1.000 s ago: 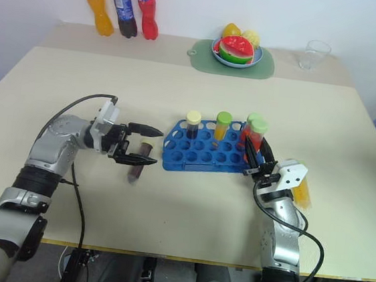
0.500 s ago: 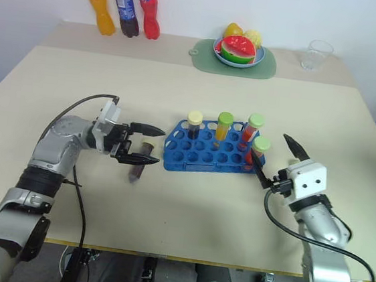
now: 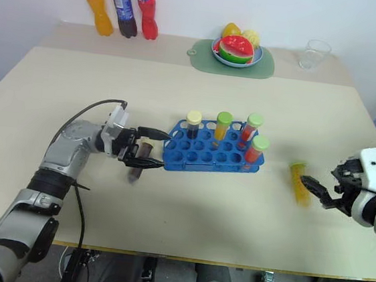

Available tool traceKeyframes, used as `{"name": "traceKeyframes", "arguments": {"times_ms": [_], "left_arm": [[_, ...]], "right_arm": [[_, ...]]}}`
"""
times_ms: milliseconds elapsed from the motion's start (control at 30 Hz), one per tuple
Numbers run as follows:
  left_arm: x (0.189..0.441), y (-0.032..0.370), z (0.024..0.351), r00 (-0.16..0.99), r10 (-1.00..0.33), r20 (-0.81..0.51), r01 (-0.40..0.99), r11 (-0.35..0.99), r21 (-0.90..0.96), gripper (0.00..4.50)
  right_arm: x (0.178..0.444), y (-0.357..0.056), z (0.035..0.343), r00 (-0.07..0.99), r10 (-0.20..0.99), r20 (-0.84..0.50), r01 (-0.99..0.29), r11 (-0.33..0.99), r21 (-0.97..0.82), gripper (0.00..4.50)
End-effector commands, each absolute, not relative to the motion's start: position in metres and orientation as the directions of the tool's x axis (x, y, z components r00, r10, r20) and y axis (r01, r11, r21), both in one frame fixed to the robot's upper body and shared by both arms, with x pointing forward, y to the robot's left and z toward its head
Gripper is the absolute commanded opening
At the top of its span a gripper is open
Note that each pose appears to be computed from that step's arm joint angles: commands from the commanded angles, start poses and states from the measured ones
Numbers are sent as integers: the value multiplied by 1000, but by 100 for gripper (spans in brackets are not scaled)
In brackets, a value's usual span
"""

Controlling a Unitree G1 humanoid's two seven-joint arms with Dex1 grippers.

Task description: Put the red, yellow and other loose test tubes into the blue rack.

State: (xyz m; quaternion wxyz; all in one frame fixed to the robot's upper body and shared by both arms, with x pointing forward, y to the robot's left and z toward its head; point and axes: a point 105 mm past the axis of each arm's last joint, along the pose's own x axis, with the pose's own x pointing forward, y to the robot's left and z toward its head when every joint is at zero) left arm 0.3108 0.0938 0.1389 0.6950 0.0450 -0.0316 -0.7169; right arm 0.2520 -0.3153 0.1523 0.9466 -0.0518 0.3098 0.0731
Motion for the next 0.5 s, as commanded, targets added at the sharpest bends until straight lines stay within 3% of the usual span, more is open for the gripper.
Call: {"name": "traceKeyframes", "arguments": {"times_ms": [33,233,400,500], "left_arm": [[310,93,145,-39,-999,-12,989,-40,141,402],[305,96,143,-39,-999,-16,990,-41,135,402],[294,99,140,-106,-992,-65,984,-114,139,402],[291,100,142,-129,-989,-68,981,-137,137,402]], "right_arm": [[261,-321,146,764,96,-638,-142,990,-22,422],[280,-320,132,707,137,-694,-149,988,43,422],[292,-323,116,661,142,-736,-166,985,41,422],[295,-323,108,640,145,-754,-187,982,31,338]]}}
